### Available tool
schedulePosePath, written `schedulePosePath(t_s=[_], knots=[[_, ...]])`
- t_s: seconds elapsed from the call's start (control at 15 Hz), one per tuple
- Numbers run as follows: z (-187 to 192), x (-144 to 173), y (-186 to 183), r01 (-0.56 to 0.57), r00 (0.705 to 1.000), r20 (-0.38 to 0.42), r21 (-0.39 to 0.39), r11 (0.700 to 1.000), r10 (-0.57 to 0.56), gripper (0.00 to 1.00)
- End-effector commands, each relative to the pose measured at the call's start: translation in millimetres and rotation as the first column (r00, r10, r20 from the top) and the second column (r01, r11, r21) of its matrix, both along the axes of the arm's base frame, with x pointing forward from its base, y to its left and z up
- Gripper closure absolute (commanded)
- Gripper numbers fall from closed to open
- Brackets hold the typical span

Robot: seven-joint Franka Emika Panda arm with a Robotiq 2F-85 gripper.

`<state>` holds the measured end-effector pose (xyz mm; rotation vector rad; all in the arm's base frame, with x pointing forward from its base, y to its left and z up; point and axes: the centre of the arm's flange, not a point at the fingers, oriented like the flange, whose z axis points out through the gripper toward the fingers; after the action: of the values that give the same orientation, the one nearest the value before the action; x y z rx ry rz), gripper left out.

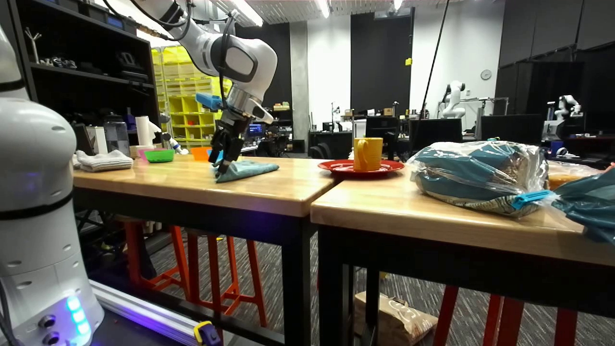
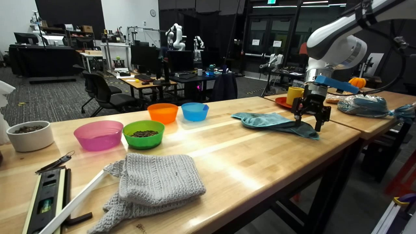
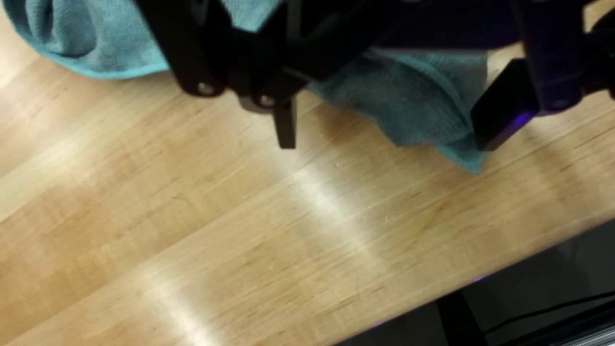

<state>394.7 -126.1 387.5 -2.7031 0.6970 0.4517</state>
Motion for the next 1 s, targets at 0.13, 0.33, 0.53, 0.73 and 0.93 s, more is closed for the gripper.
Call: schedulePosePath(t_s=[0.13, 0.33, 0.53, 0.73, 0.93], knots=[[-8, -5, 1, 0.026, 1.0, 0.01, 0.014, 1.0, -0.026, 0.56], [-13, -9, -1, 0.033, 0.999, 0.006, 0.011, 0.999, -0.033, 0.79], [-13, -13, -2, 0.034, 0.999, 0.011, 0.01, 0.999, -0.034, 0.99], [2, -8, 2, 0.023, 0.999, 0.049, -0.002, 1.0, -0.023, 1.0], [24, 4, 11, -0.003, 0.996, 0.094, -0.038, 0.999, 0.007, 0.99]])
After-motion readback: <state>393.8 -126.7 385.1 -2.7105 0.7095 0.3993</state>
